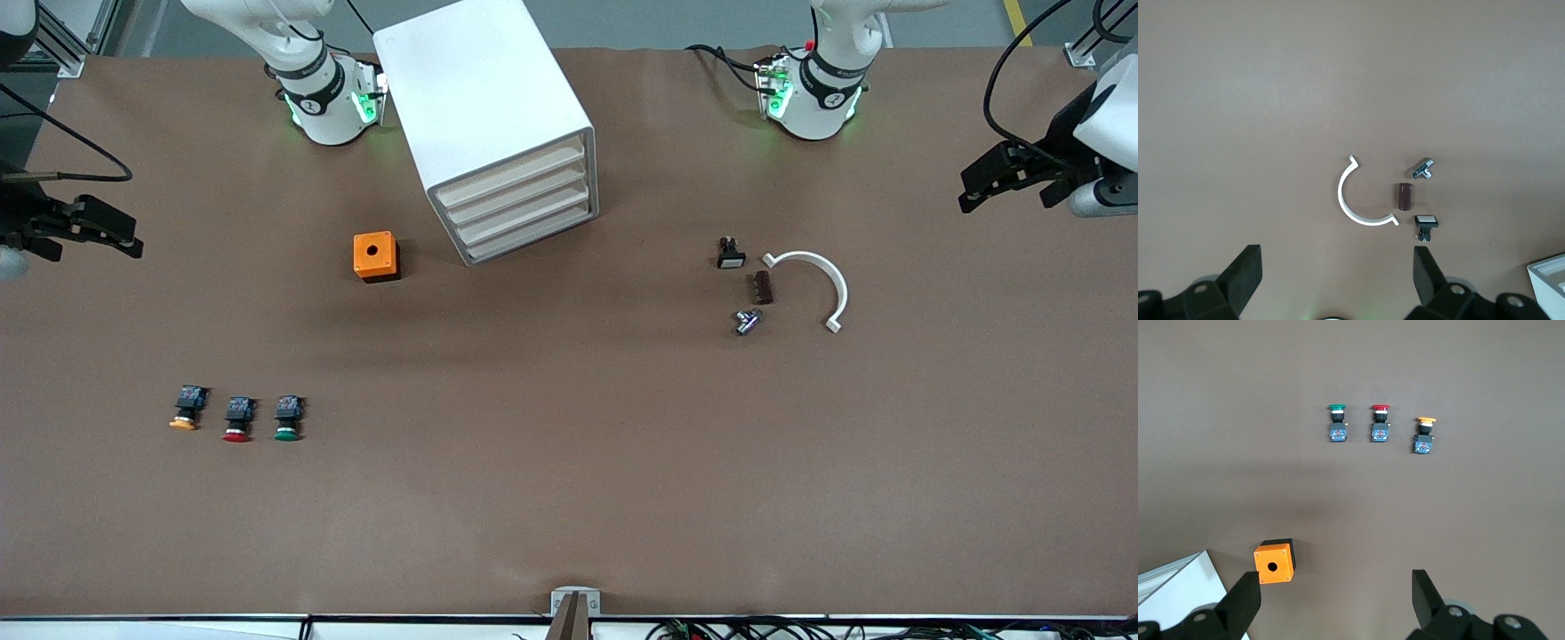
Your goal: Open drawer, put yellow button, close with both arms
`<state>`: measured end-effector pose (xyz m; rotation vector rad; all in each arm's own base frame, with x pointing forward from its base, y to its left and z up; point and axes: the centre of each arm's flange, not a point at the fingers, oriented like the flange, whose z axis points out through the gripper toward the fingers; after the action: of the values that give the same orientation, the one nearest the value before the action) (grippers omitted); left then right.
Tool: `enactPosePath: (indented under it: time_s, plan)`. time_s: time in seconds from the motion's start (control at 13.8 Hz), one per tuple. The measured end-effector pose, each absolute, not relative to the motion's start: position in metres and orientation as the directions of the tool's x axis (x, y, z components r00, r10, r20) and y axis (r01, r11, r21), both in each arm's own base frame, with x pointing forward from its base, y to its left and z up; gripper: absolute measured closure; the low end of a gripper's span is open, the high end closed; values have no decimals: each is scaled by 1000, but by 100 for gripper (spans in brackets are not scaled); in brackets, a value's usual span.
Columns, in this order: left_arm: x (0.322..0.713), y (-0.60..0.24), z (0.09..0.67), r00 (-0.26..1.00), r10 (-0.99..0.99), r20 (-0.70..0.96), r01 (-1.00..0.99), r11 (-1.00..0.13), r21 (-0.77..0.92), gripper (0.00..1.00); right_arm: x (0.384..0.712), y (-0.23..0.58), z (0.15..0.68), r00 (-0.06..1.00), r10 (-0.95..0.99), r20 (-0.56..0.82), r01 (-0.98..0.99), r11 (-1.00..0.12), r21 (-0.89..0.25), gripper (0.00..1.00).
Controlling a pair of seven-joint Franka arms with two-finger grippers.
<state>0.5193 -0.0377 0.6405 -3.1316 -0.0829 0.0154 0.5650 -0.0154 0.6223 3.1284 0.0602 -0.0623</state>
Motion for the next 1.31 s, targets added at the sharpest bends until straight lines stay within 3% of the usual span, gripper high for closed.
enactPosePath:
  time_s: [0.58,1.31]
  plan:
    - [535,-39,639,999,51,-7,51,-999,-5,0,565,-17,622,999,35,-39,36,-999,11,0]
    - [602,-42,508,970,93,-226,97,-995,5,0,565,-30,623,999,16,-38,17,-999,35,0]
